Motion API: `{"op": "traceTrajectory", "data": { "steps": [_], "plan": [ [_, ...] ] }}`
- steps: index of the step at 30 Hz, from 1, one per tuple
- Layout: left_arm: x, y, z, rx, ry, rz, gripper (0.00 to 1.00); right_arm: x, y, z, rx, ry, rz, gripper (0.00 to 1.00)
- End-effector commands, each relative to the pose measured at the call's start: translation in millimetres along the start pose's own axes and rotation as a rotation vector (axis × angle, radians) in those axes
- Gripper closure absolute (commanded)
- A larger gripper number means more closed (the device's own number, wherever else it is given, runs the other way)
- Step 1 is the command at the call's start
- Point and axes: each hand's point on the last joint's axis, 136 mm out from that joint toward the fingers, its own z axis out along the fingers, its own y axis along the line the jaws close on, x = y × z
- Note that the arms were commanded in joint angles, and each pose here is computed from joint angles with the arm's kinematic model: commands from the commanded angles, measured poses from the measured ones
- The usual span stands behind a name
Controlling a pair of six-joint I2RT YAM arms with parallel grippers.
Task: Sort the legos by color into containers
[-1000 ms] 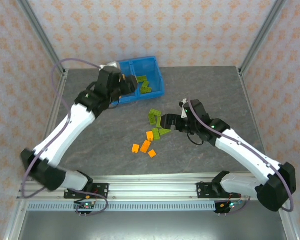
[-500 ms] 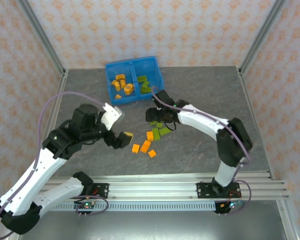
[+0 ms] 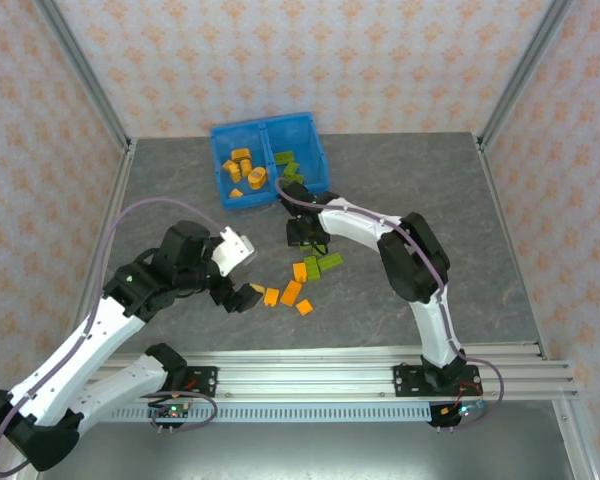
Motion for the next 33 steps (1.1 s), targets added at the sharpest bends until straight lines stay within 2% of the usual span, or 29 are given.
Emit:
{"op": "traceTrajectory", "data": {
  "steps": [1, 3, 9, 12, 15, 22, 25, 28, 33],
  "plan": [
    [-10, 3, -6, -0.022, -0.023, 0.023, 0.00, 2, -2, 4, 0.066, 0.016, -0.034, 0.47],
    [-10, 3, -6, -0.022, -0.028, 0.022, 0.00, 4, -2, 10, 0.077, 0.031, -0.036, 0.52],
    [-11, 4, -6, -0.025, -0.038, 0.019, 0.00, 11, -7, 17, 0.099, 0.057, -0.039, 0.56],
    [-14, 3, -6, -0.020, -0.046, 0.018, 0.00, 4, -6, 5, 0.085, 0.018, -0.026, 0.64],
    [-16, 2, -8, -0.018, -0.058, 0.019, 0.00, -11, 4, -31, -0.012, -0.089, 0.007, 0.66],
    [-28, -6, -21, 0.002, -0.156, 0.052, 0.00, -48, 13, -152, -0.260, -0.429, 0.068, 0.69],
    [-32, -7, -26, -0.005, -0.191, 0.061, 0.00, -70, 7, -183, -0.246, -0.575, 0.066, 0.69],
    [-30, -5, -26, -0.017, -0.188, 0.059, 0.00, -98, 2, -184, -0.160, -0.629, 0.038, 0.70],
    [-26, -2, -27, -0.034, -0.172, 0.052, 0.00, -156, -2, -143, -0.060, -0.589, 0.026, 0.70]
  ]
}}
